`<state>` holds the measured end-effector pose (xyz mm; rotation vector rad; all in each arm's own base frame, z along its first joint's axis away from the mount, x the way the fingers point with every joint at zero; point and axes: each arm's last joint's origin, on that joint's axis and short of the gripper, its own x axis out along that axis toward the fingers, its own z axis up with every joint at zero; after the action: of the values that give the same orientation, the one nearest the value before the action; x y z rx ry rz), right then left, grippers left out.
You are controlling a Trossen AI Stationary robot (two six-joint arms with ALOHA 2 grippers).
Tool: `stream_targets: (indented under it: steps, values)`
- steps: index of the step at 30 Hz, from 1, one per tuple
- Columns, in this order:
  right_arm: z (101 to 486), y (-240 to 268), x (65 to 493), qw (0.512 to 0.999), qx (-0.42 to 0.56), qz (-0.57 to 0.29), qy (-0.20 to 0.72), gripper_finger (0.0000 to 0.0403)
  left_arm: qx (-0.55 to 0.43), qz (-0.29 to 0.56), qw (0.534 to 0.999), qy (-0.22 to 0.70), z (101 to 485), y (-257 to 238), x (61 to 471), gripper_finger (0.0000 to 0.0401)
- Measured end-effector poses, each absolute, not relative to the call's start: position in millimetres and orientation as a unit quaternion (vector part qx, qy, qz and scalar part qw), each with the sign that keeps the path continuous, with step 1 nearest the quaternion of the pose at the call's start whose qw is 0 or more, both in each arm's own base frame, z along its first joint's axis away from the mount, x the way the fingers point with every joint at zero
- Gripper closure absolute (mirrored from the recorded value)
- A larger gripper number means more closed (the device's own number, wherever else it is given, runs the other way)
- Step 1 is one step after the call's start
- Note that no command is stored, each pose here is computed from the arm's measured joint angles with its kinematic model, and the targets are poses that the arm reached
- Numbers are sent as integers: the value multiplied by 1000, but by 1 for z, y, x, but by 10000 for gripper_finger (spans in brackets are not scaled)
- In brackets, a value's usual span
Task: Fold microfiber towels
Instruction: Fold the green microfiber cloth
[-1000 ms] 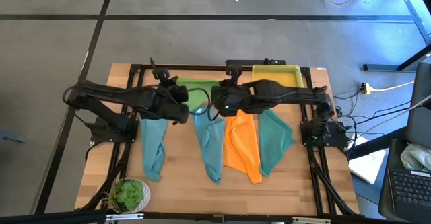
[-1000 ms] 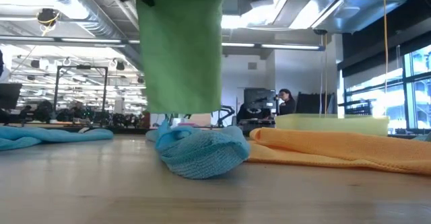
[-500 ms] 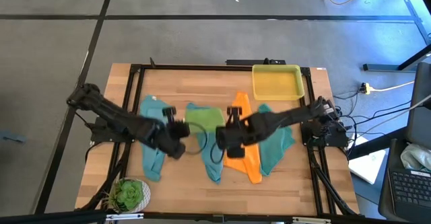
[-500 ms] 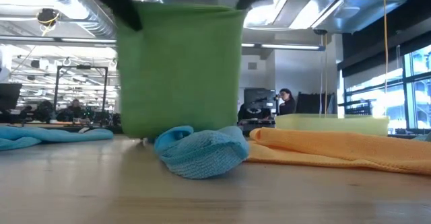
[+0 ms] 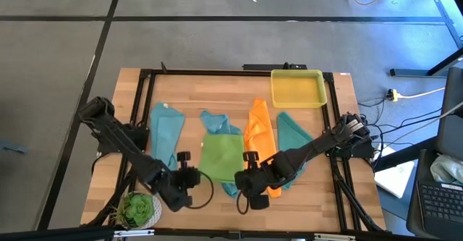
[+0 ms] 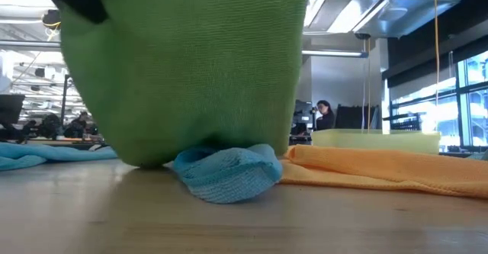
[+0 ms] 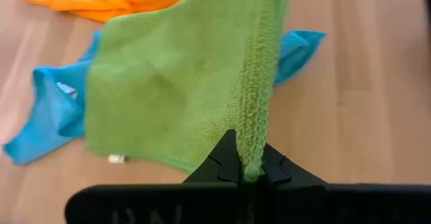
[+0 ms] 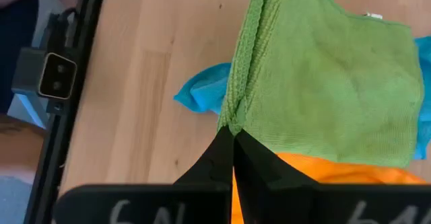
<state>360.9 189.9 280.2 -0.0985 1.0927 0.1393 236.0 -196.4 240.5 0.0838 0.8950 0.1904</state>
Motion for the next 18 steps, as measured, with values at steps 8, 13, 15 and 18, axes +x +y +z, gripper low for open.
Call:
stream_targets:
  steps: [8, 13, 15, 18]
  values:
    - [292, 181, 368, 857, -40, 80, 507, 396, 72, 83, 899, 424, 240, -201, 233, 401]
    - [293, 172, 369, 849, -44, 65, 523, 396, 72, 85, 904, 413, 242, -201, 234, 401]
    - [291, 173, 368, 850, -47, 57, 521, 397, 70, 84, 906, 410, 242, -202, 235, 401]
    - [283, 185, 366, 858, -31, 57, 510, 399, 38, 71, 901, 425, 241, -204, 234, 401]
